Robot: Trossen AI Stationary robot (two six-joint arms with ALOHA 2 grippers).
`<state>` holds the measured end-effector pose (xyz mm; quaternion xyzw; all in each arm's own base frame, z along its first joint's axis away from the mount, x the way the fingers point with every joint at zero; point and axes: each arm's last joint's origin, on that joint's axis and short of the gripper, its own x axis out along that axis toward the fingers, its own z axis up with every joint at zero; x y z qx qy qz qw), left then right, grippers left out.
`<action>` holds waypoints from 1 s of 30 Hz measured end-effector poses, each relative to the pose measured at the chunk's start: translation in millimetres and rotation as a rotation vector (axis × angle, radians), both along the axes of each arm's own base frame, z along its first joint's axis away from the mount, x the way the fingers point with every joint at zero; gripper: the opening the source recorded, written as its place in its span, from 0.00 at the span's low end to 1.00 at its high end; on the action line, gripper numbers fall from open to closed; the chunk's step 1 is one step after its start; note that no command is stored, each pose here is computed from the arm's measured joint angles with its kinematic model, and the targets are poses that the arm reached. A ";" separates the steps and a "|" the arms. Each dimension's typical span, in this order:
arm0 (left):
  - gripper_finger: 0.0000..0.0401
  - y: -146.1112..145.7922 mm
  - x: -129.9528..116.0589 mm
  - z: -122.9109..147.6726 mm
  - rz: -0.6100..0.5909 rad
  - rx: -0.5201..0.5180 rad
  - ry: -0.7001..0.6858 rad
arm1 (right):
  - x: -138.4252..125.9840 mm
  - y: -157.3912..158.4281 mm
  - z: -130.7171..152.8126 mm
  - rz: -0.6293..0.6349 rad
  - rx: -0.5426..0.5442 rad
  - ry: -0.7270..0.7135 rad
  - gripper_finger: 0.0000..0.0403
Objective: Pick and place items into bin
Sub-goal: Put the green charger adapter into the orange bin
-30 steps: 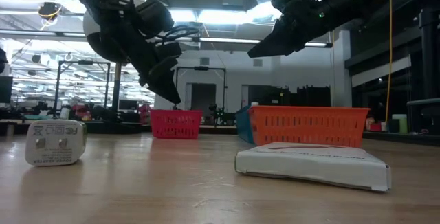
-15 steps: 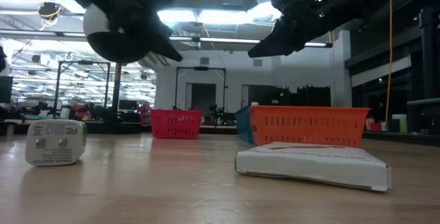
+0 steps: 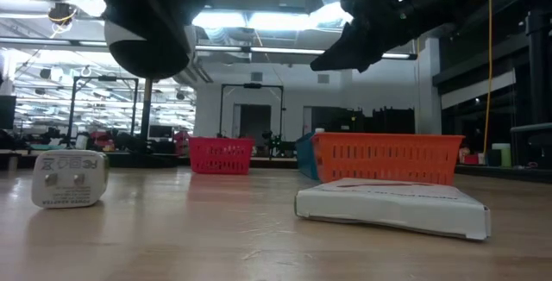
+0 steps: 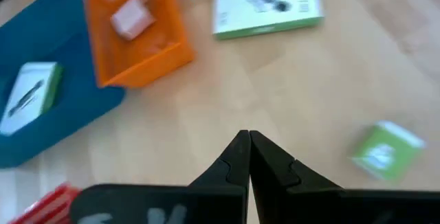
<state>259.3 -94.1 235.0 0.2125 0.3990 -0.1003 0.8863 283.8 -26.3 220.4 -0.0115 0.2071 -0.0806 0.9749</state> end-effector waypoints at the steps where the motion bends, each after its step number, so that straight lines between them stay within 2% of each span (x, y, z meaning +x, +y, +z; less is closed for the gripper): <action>1: 0.00 -6.5 3.9 2.9 -0.023 0.008 0.017 | 0.0 0.0 0.0 -0.008 0.017 -0.003 0.02; 5: 0.01 -26.6 14.3 10.4 -0.074 0.052 0.122 | 0.0 0.0 0.0 -0.019 0.042 -0.007 0.02; 12: 0.01 -55.4 33.5 16.7 -0.126 0.095 0.205 | 0.0 0.0 -0.1 -0.020 0.044 -0.007 0.02; 19: 0.01 -80.5 42.6 20.4 -0.183 0.116 0.276 | -0.2 0.0 -0.5 -0.020 0.045 -0.007 0.02; 23: 0.02 -90.9 40.7 22.5 -0.216 0.134 0.293 | -3.0 0.3 -6.9 -0.036 0.083 0.008 0.02; 30: 0.14 -96.1 37.1 18.2 -0.104 0.065 0.307 | -13.0 1.8 -26.6 -0.063 0.142 0.041 0.02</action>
